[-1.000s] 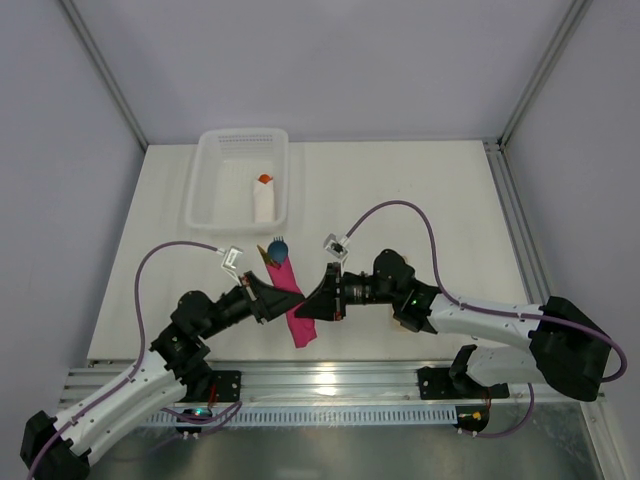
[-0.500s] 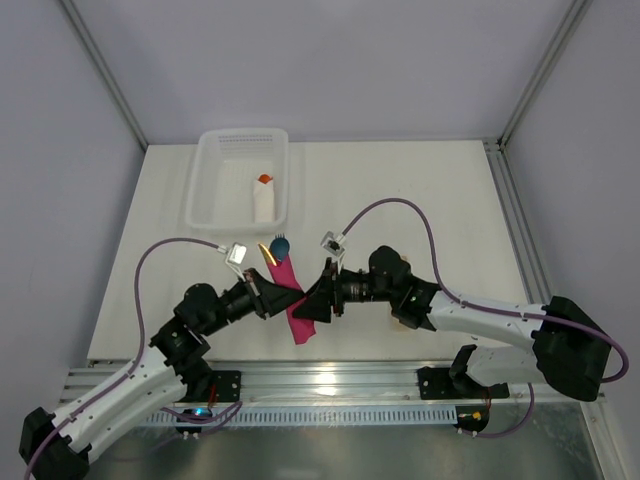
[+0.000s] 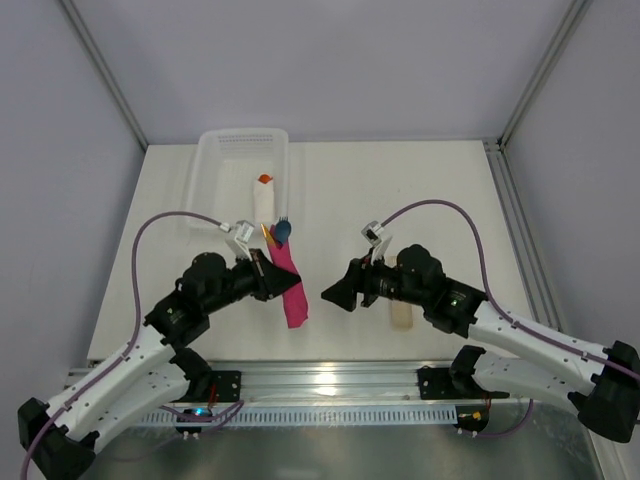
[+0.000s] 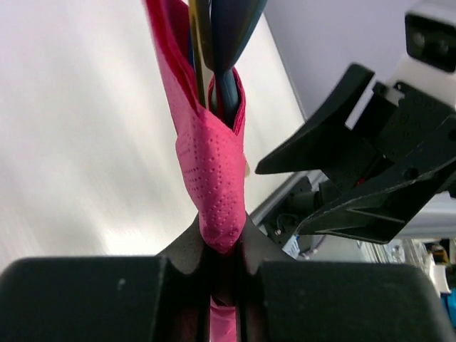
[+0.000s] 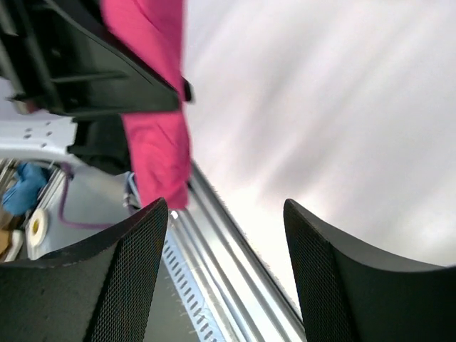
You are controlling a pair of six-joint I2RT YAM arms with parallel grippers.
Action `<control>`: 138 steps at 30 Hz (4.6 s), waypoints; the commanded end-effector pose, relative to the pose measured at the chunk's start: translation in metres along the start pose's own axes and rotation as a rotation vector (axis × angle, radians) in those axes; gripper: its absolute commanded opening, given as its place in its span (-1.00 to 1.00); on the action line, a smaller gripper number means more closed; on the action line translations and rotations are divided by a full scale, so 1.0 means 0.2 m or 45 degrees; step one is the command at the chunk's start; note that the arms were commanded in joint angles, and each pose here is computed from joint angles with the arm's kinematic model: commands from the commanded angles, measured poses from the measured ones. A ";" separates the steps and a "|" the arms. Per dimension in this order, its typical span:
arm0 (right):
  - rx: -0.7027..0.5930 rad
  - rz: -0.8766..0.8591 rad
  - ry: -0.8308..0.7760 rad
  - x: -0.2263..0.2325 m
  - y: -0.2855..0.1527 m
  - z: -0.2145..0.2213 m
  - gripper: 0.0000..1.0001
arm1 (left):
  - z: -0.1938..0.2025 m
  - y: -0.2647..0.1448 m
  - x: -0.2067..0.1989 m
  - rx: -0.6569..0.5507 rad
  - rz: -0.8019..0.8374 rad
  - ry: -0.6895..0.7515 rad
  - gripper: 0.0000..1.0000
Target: Place the utensils on the paper napkin and roll it up
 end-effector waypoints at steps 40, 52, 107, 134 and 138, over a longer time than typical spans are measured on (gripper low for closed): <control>0.589 0.853 0.166 -0.45 -0.28 -0.30 0.38 | -1.54 0.39 1.42 0.031 -0.723 0.232 -1.00; 0.609 0.849 0.185 -0.53 -0.34 -0.38 0.37 | -1.10 0.52 1.60 0.343 -0.675 -0.013 -1.00; 0.650 0.859 0.246 -0.66 -0.33 -0.44 0.37 | -0.92 0.56 1.85 0.555 -0.914 -0.152 -0.24; 0.642 0.828 0.258 -0.65 -0.32 -0.44 0.36 | -1.14 0.49 1.74 0.312 -1.073 -0.047 0.19; 0.641 0.822 0.261 -0.65 -0.32 -0.45 0.37 | -1.18 0.47 1.72 0.281 -1.090 -0.029 0.20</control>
Point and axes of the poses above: each gripper's point midway between its finger pads, its own y axis out along the fingers, its own x axis along the line the jaws close on, z = x × y, the point moved 3 cm from there along -y, back along the fingers, and after that the axes turned 1 degree about -y, right-handed, at the moved point
